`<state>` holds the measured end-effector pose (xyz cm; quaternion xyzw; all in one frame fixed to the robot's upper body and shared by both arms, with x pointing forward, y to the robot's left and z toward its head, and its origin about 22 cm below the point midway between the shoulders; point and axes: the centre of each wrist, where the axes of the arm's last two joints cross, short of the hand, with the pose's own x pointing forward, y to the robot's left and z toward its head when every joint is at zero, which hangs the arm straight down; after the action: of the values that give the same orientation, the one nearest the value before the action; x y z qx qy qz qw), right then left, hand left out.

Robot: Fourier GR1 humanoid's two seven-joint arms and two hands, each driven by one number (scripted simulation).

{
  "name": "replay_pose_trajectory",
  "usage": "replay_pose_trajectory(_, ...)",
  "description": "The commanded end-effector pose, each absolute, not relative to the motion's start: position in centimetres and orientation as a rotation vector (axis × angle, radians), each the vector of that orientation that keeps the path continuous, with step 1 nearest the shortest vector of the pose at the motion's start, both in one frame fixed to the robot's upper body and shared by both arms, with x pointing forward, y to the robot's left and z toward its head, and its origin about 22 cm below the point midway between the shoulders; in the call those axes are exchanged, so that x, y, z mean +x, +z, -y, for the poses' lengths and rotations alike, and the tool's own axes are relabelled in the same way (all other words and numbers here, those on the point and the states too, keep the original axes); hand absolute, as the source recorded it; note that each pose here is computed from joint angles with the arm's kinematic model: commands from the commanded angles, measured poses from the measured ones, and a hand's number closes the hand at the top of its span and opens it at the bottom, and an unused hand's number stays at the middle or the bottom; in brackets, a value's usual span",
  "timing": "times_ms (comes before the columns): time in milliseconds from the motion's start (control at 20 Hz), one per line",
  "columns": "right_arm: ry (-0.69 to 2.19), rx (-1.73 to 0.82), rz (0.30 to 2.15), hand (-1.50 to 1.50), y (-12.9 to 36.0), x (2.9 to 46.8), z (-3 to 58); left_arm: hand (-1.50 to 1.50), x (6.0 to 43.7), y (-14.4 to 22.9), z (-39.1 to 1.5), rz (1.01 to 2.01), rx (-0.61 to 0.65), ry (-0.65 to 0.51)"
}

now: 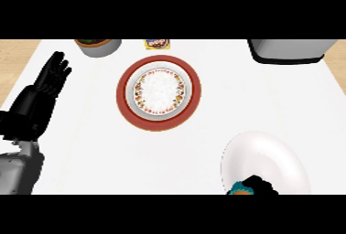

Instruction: Pick the cupcake from the plate and place it in the plate

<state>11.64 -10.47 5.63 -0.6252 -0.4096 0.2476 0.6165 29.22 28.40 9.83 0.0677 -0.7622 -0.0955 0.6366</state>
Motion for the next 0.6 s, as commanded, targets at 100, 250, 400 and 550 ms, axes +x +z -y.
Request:
replay_pose_trajectory(100,0.310,-1.319,1.187,1.50,10.2,11.5,7.1,0.00,29.5,10.5,-28.1,1.738,0.138,-0.234)
replay_pose_trajectory(250,0.323,-1.282,1.252,1.50,10.4,12.1,6.9,0.00,29.8,11.2,-28.1,1.743,0.127,-0.243)
replay_pose_trajectory(400,0.343,-1.286,1.272,1.50,10.1,12.8,6.5,0.00,30.0,10.4,-26.8,1.751,0.108,-0.249)
replay_pose_trajectory(550,0.367,-1.282,1.292,1.50,10.3,13.8,6.6,0.00,30.4,11.1,-26.8,1.773,0.116,-0.262)
